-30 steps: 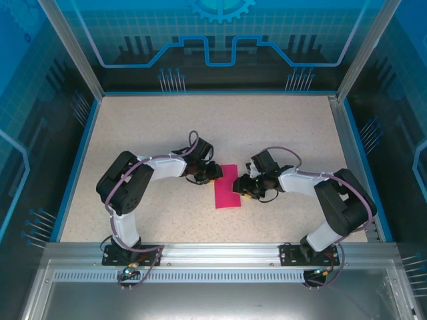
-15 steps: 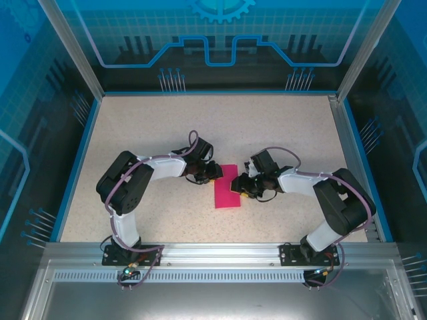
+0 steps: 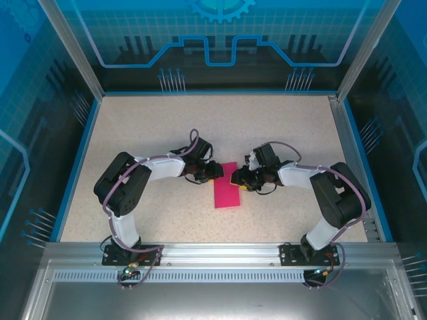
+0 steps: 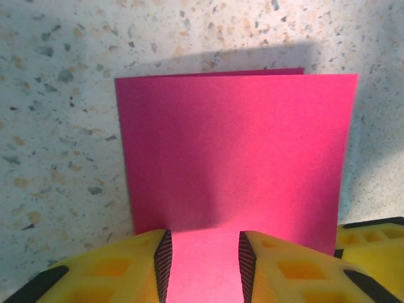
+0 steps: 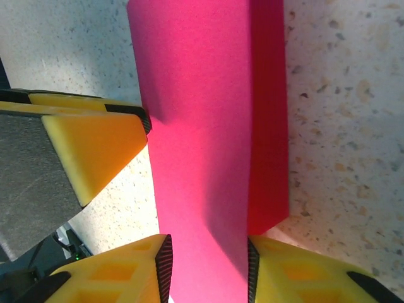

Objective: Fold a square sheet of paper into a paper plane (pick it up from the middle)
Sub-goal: Third fold the triangle at the center of the table.

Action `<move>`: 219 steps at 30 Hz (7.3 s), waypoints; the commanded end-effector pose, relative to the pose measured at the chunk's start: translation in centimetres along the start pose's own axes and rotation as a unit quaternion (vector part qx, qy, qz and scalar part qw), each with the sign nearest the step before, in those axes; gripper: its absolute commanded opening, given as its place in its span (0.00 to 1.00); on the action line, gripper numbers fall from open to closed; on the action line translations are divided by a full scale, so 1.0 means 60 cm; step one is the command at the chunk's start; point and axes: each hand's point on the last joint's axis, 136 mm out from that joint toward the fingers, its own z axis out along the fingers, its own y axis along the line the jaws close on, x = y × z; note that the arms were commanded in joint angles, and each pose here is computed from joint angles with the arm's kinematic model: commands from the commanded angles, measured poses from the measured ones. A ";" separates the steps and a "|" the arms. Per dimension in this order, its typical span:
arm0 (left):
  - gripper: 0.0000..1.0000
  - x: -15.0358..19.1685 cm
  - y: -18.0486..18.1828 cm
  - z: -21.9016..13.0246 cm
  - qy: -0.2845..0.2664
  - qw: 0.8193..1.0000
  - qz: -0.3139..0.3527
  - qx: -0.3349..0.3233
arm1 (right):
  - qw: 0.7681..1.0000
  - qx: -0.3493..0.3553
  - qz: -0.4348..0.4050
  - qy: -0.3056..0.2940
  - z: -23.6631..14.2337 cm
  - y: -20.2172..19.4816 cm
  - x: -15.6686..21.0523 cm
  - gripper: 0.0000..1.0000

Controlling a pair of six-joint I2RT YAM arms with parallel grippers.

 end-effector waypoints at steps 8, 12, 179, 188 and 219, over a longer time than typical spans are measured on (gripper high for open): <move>0.59 0.060 -0.044 -0.082 -0.026 0.992 0.121 0.031 | 1.000 0.007 0.008 0.025 0.004 -0.014 -0.005 0.27; 0.61 0.110 -0.046 -0.097 -0.026 0.982 0.188 0.000 | 0.999 0.028 0.013 0.035 0.009 -0.029 -0.001 0.26; 0.00 0.071 0.037 -0.021 -0.002 0.976 0.208 -0.060 | 0.975 0.186 -0.093 0.079 0.074 -0.039 -0.046 0.18; 0.00 0.078 0.051 -0.015 0.002 0.978 0.200 -0.067 | 0.975 0.185 -0.095 0.074 0.071 -0.031 -0.052 0.18; 0.00 0.063 0.033 -0.037 -0.018 0.975 0.212 -0.067 | 0.974 0.193 -0.088 0.082 0.080 -0.046 -0.048 0.17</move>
